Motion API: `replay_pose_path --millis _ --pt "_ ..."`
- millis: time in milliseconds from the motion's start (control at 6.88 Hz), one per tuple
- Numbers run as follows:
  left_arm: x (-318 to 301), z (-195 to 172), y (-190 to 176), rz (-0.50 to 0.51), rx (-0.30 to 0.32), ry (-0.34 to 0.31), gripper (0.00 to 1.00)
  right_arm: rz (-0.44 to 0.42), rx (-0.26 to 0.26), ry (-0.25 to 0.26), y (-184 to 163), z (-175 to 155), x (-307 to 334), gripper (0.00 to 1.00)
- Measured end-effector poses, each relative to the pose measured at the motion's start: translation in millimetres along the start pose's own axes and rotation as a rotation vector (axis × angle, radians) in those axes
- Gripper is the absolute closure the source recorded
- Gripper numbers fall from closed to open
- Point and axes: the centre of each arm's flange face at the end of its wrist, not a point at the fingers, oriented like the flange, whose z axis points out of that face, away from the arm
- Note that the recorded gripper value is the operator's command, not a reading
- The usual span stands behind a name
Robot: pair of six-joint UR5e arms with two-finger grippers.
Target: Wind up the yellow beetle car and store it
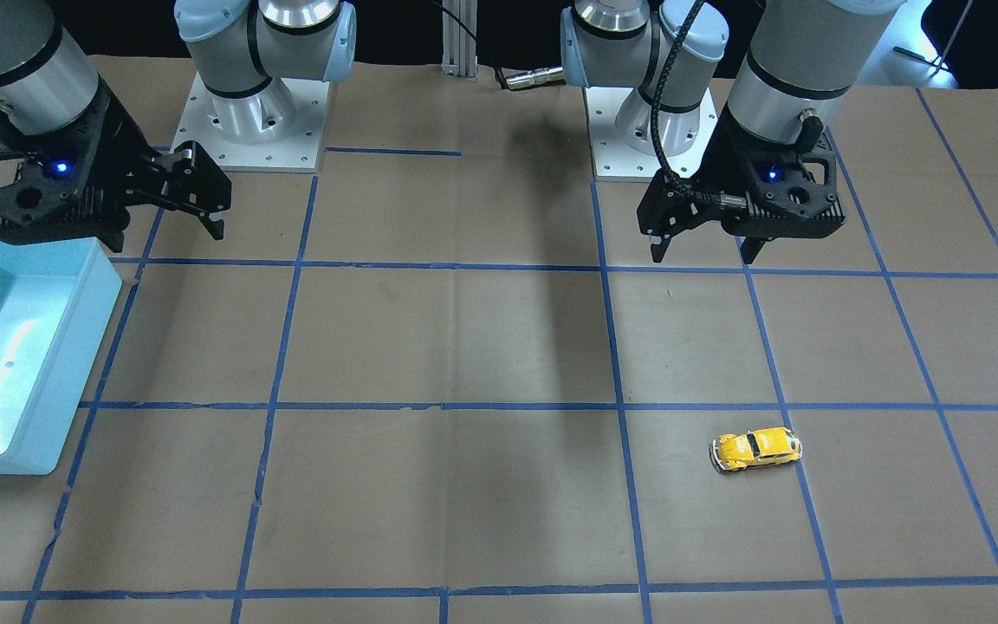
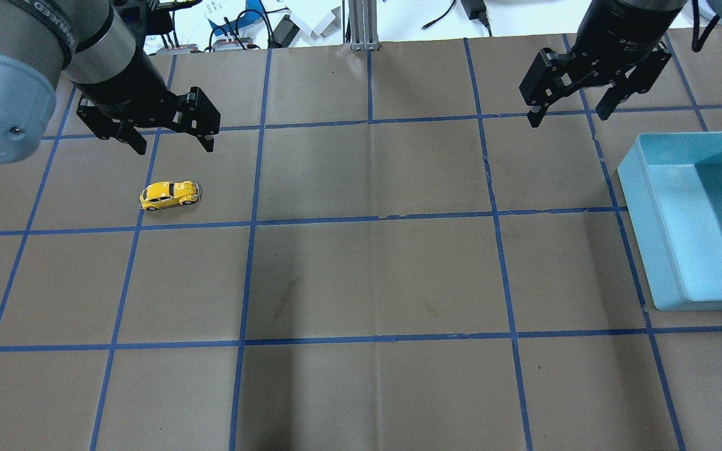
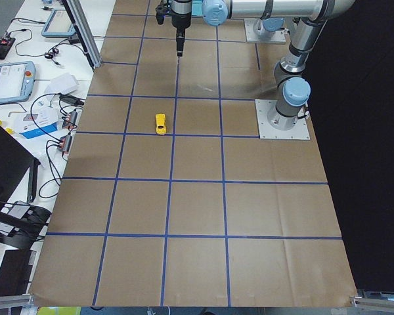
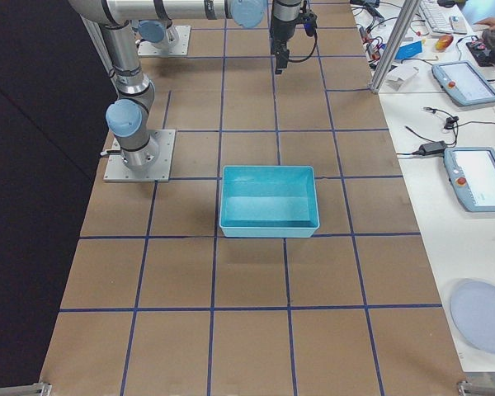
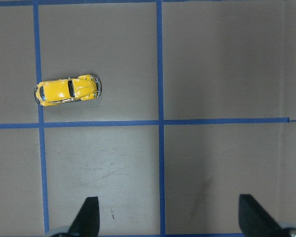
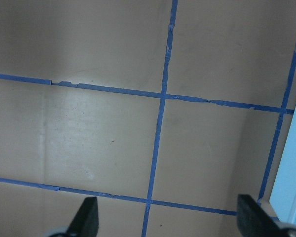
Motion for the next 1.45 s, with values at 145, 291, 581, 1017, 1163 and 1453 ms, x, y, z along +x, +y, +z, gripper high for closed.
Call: replay_pose_path --millis 145,291,581,1017,1163,1453 --pt "0 0 1 -0.001 -0.007 0.001 0.0 -0.003 0.0 0.0 0 0 1 0.0" --pt "0 0 2 -0.001 -0.011 0.004 0.0 -0.005 -0.001 0.0 0 0 1 0.0" --pt "0 0 2 0.001 -0.013 0.005 0.0 -0.006 -0.006 -0.002 0 3 0 0.0" --pt "-6 8 -3 0.054 -0.021 0.002 0.0 -0.005 -0.005 -0.003 0 9 1 0.0" --pt "-15 18 -6 0.145 -0.037 0.004 0.0 -0.005 -0.003 -0.004 -1 9 2 0.0" --pt "-62 55 -15 0.356 -0.076 0.017 0.0 -0.005 -0.004 -0.003 -1 10 2 0.0"
